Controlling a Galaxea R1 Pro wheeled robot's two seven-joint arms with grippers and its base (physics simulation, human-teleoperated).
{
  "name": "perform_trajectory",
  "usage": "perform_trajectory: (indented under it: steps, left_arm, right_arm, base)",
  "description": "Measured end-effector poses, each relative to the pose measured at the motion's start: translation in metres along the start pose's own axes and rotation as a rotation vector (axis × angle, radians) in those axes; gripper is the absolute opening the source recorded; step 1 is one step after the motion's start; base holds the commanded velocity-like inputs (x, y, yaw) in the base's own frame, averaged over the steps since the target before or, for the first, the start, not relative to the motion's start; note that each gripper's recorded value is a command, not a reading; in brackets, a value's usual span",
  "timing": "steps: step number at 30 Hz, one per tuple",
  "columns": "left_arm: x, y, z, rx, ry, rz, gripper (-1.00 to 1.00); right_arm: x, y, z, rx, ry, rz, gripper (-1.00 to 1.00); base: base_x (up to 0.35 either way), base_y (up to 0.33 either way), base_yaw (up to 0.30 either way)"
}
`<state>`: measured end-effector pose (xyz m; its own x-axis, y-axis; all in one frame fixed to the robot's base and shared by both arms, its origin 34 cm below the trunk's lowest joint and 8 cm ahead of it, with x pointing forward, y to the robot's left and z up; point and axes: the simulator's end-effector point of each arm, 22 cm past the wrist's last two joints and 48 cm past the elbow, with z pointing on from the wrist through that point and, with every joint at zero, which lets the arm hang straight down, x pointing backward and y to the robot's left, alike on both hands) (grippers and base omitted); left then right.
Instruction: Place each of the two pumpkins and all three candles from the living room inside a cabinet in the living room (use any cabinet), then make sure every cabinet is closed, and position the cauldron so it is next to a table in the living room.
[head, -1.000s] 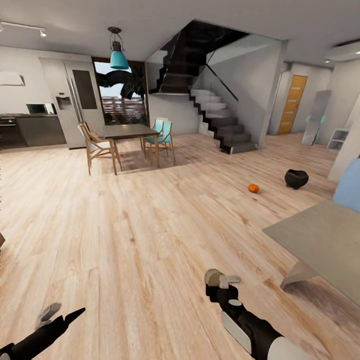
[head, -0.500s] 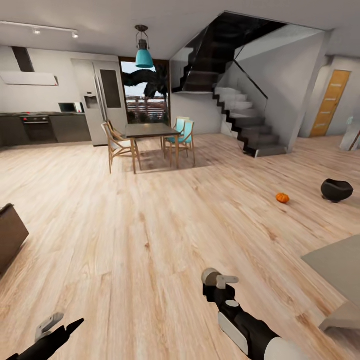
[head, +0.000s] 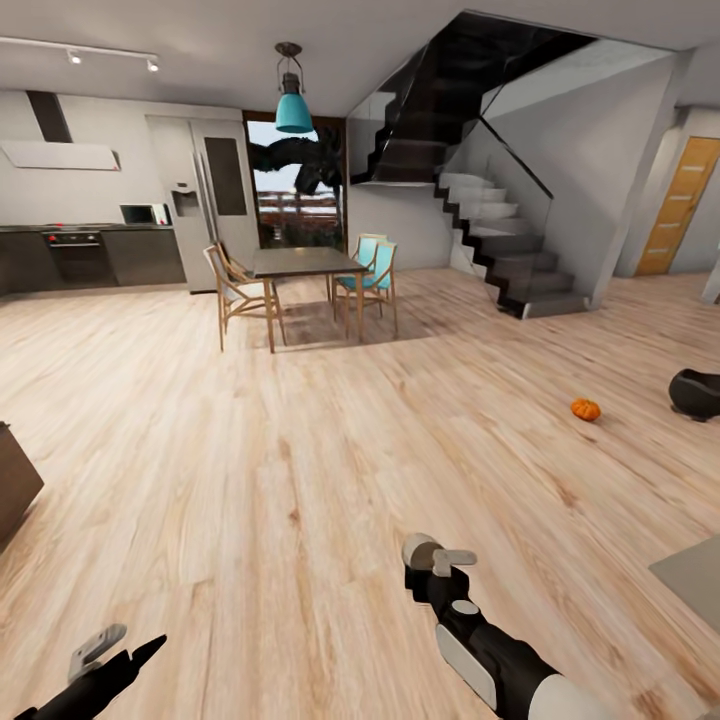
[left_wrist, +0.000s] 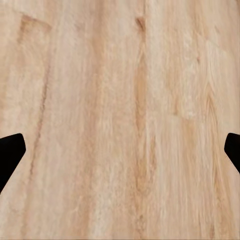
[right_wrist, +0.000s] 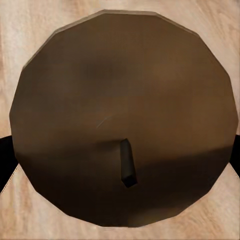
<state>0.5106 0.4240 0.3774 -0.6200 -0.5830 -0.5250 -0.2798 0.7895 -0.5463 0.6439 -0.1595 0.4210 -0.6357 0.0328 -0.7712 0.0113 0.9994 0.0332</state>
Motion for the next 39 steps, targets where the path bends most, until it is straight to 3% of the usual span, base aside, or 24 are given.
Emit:
perform_trajectory:
  steps: [13,28,39]
  left_arm:
    - [-0.001,0.000,0.000,0.000,-0.004,0.003,1.00]
    - [0.001,-0.001,0.001,0.000,-0.002,0.001,1.00]
    - [0.003,0.008,0.001,-0.044,0.001,0.002,1.00]
  right_arm:
    - [-0.001,0.000,0.000,-0.001,-0.002,0.000,-1.00]
    - [0.000,0.000,0.000,0.001,-0.001,0.000,-1.00]
    - [0.011,-0.003,0.001,0.012,0.020,-0.006,-1.00]
  base:
    - [0.342,0.000,0.027]
    - [0.342,-0.010,0.261]
    - [0.342,-0.120,0.275]
